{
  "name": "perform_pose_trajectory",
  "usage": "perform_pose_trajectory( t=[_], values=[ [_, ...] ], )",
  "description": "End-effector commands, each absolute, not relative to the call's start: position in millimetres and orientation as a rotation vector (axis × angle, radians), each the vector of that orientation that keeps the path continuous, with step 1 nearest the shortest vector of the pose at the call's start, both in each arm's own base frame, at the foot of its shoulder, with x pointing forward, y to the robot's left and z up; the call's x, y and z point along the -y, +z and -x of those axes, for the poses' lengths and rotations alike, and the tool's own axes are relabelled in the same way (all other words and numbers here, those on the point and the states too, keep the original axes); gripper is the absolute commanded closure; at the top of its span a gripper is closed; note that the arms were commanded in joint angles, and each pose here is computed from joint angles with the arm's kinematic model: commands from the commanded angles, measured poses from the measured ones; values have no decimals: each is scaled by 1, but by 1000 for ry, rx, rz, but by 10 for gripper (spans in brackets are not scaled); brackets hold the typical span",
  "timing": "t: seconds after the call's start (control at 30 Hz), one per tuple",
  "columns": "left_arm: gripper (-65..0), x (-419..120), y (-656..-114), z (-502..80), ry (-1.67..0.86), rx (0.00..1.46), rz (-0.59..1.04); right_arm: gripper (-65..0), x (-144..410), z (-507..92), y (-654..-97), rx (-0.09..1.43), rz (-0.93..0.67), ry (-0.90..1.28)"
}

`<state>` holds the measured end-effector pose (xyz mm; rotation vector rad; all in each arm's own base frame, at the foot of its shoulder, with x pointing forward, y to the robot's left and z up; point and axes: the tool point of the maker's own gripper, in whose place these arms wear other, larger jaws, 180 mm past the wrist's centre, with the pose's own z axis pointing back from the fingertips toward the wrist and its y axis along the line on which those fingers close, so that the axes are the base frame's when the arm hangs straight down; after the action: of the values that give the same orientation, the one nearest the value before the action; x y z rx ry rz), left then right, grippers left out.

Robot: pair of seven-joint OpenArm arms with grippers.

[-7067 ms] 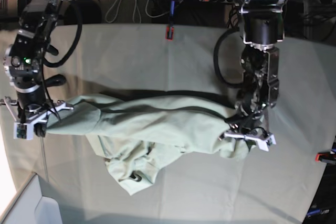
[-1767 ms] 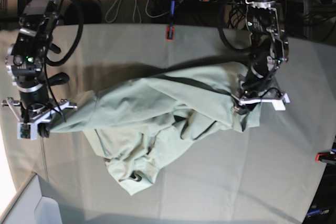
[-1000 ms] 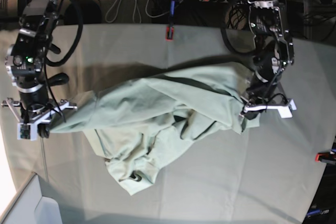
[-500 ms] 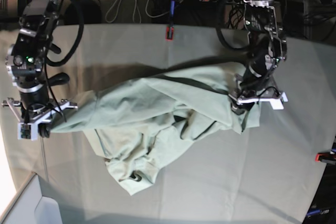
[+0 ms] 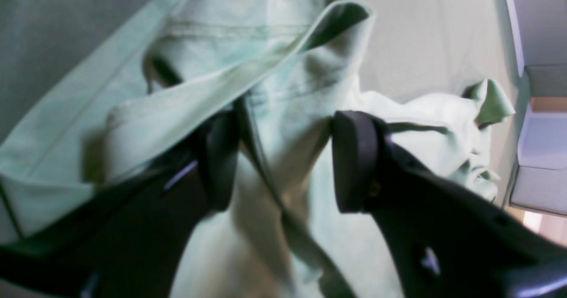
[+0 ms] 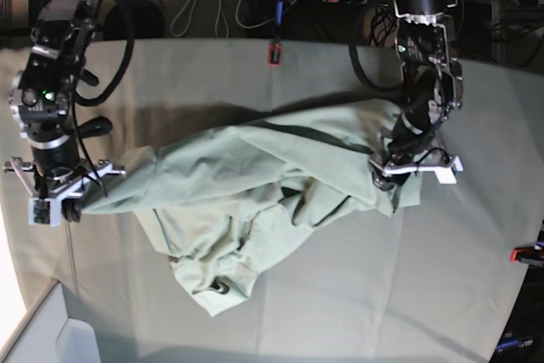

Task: Layout the t-shirt on the table in an organized manner, then fold the t-shirt properly
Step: 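Pull the shirt edge with the left gripper away from the right gripper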

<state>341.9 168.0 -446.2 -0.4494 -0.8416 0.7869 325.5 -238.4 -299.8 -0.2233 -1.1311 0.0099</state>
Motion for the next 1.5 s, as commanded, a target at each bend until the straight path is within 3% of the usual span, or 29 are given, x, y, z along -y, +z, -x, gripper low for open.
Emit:
perform_pose_trajectory(
  t=[0.0,0.07,0.13,0.3,0.5,0.87,1.1,1.47],
  values=[
    [-328,-169,-429,-359,779,899,474,0,239,-331,-284,1188,230,27],
    [-325,-169,-428,-361,779,902,475,0,239,-331,-284,1188,230,27],
    [-279,-169,-427,-361,779,903,476,0,239,-331,-284,1188,230,27],
    [0,-168,-422,-368,772,912,483,0,239,-331,-284,1188,232,28],
    [0,-172,-412,-360,759,942,477,0,240,-331,-284,1187,234,25],
    [-1,-184,-325,-287,630,1154,413,0,262,-314,-290,1140,296,68],
    [-1,-198,-330,-241,619,1106,336,0,246,-299,-310,1070,244,203],
    [-1,-228,-350,-199,699,1038,228,0,262,-287,-314,1040,273,194]
  ],
)
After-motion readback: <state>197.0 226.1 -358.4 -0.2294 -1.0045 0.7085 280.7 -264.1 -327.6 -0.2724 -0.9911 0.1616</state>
